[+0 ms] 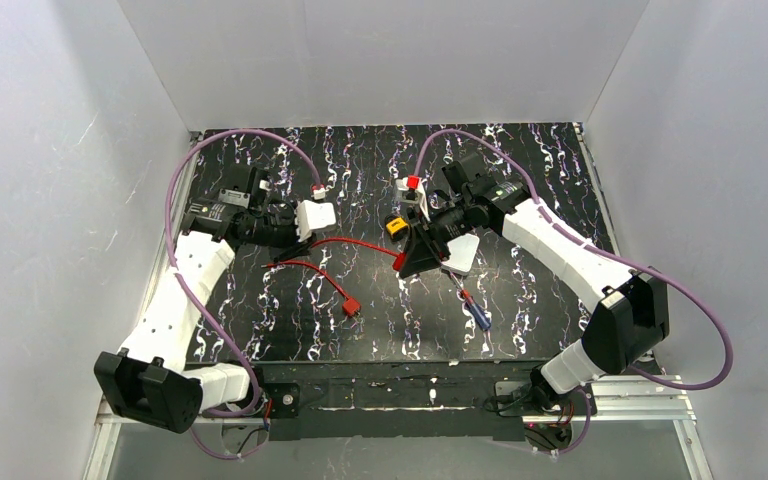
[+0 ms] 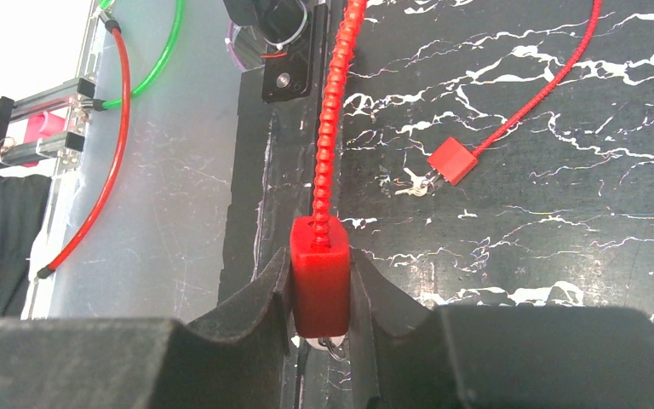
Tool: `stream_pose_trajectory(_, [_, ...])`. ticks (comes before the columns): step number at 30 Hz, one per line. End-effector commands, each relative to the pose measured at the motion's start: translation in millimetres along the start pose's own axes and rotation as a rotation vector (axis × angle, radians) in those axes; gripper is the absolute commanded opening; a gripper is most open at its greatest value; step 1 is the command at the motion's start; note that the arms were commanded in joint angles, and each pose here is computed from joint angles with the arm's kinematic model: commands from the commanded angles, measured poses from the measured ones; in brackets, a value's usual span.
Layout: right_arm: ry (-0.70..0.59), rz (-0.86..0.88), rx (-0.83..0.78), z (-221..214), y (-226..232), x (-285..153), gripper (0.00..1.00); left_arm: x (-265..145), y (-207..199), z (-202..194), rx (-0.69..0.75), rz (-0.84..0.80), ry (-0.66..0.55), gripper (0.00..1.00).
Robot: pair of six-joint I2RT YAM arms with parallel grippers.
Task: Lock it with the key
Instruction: Lock the lock.
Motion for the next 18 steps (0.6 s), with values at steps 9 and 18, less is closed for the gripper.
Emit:
stream_pose_trajectory(9, [-0.13,-0.13,-0.138,43.4,-21.9,-3.0,0.01,-0.3,-27.0,42.1,-0.229,-0.146,-0.234,0.0])
stream_pose_trajectory(18, [-0.237,-0.261,-0.171,61.0,-56.3,3.8,0.01,-13.2,-18.6,109.0,-0.552,-0.205,-0.564,0.0])
Point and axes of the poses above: each gripper's point midway between its finger pads, its own x axis out along the fingers, its own y axis along the line the jaws close on, z = x × y, the point moved 2 cm from there along -x, back along the fingers, and after that the axes turned 6 degrees about -x, right-handed, at the moved point
